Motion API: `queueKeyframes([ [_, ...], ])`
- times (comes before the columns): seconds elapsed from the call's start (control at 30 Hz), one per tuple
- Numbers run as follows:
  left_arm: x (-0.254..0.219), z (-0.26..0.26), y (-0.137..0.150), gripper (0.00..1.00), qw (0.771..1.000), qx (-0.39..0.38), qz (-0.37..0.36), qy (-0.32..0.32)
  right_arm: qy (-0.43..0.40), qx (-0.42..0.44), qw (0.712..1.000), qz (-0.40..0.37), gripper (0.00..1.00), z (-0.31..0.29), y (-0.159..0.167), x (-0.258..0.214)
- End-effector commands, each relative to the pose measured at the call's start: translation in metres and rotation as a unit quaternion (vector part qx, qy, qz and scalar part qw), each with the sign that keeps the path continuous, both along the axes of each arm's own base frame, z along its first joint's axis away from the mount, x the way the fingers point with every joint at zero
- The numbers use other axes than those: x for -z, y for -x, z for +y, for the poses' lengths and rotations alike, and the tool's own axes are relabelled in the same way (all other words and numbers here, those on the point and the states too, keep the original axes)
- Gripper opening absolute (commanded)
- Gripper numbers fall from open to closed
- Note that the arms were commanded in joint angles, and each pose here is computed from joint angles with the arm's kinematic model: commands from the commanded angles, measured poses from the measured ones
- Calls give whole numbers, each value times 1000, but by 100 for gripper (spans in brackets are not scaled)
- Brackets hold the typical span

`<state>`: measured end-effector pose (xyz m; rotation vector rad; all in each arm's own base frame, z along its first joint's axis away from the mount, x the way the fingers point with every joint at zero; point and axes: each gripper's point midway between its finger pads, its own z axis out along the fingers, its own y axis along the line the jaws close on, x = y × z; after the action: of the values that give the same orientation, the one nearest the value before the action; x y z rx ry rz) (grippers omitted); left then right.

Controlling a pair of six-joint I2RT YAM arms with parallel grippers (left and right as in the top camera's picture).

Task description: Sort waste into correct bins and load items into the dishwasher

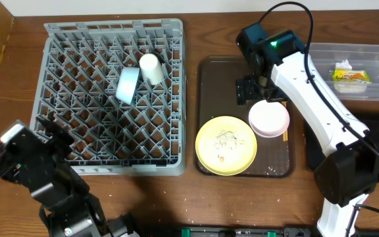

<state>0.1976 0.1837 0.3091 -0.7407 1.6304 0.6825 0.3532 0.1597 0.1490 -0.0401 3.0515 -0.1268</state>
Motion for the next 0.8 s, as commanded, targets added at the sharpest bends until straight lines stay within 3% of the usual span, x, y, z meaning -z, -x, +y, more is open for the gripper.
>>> queueKeyframes([
  [0.0,-8,23,30,94,994,-107,18,-21,-2,-2,1000,-20,99,-3,-2,-12],
  [0.4,40,16,42,94,987,-103,122,25,-13,15,1000,-11,99,-2,0,-8],
  [0.77,40,16,42,94,987,-103,123,25,-27,43,999,17,99,-15,1,30],
])
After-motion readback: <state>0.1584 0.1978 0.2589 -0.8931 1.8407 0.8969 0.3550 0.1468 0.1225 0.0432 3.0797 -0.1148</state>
